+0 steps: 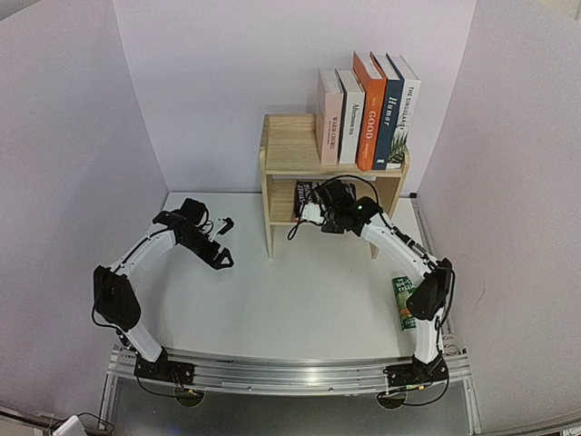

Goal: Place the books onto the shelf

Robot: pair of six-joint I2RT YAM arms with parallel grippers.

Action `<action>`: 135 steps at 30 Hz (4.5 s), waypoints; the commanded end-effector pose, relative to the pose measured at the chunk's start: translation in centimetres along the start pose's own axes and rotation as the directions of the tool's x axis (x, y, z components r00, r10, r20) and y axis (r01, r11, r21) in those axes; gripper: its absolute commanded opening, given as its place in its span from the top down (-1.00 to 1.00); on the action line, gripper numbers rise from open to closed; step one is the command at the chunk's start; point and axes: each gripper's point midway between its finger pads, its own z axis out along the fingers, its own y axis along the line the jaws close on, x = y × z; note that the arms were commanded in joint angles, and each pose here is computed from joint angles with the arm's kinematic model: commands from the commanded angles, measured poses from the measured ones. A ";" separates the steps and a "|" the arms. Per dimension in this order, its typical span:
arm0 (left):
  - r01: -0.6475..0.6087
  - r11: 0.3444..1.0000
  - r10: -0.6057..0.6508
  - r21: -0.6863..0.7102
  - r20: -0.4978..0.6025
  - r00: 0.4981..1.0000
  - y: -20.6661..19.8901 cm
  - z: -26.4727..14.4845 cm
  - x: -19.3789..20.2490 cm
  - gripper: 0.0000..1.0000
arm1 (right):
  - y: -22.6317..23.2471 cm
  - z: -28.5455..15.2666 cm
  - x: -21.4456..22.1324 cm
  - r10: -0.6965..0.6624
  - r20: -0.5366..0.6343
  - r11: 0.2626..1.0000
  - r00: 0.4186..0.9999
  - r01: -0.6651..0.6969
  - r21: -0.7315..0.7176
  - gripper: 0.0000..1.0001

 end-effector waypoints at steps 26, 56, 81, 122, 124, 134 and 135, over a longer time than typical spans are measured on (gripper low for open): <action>-0.003 0.997 0.000 0.080 0.034 0.999 -1.2 -0.4 -1.2 -0.99 | 13.4 -7.4 33.7 0.947 -0.156 -0.185 -0.279 -0.877 0.444 -0.59; -0.038 0.999 0.037 0.039 0.019 0.999 -0.9 -0.7 -0.2 -0.99 | 25.3 3.8 32.3 0.505 -0.676 -0.516 -0.536 -0.816 0.262 0.27; -0.028 0.949 0.018 0.315 0.034 0.999 -7.1 3.7 2.0 -0.99 | 21.6 -2.4 -3.6 0.946 -0.247 0.057 0.210 -0.858 -0.510 1.00; 0.280 0.755 -0.405 0.593 0.085 0.911 -7.2 -1.6 -1.8 1.00 | 15.3 -5.7 -14.4 0.812 0.198 0.583 0.548 -0.766 -0.272 -0.77; 0.298 0.721 -0.448 0.625 0.093 0.889 -6.8 -3.2 -2.2 1.00 | 16.8 -5.9 -16.6 0.764 0.229 0.645 0.603 -0.722 -0.249 -0.77; 0.524 0.449 -0.765 0.724 0.008 0.644 0.2 -4.2 -2.6 1.00 | 18.4 -2.8 -25.6 0.475 0.367 0.843 0.800 -0.533 0.068 -0.73; 0.523 0.451 -0.764 0.723 0.010 0.645 0.2 -4.3 -2.5 1.00 | 18.0 -2.0 -25.5 0.454 0.356 0.836 0.817 -0.529 0.146 -0.69</action>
